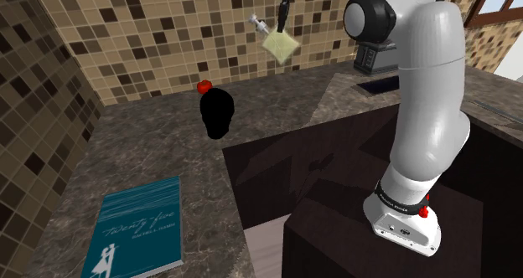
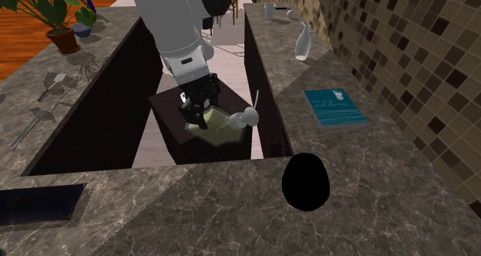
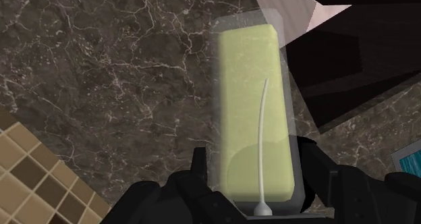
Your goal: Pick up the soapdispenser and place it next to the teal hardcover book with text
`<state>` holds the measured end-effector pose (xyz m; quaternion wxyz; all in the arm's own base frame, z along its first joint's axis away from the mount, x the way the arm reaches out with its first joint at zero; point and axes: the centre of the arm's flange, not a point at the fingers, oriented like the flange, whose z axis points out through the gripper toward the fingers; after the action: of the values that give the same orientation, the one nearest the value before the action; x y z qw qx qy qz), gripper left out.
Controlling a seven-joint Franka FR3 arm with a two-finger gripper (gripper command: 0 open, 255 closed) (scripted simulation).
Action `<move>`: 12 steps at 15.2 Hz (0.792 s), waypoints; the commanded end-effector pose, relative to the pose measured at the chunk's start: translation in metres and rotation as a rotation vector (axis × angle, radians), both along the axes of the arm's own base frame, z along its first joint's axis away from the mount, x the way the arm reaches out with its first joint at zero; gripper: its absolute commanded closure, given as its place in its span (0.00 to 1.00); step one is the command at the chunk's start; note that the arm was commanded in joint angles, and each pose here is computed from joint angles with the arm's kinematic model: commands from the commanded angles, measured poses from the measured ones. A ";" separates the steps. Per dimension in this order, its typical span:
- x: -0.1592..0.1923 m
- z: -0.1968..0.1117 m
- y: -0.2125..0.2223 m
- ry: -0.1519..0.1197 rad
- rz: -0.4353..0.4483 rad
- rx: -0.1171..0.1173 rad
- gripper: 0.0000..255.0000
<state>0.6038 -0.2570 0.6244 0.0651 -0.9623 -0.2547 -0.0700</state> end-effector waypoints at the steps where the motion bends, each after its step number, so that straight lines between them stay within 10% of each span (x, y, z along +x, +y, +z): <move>1: -0.001 0.007 0.000 0.000 0.000 0.000 1.00; 12: -0.039 -0.023 0.137 0.000 0.000 0.000 1.00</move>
<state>0.5665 -0.1339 0.5993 0.0655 -0.9621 -0.2553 -0.0695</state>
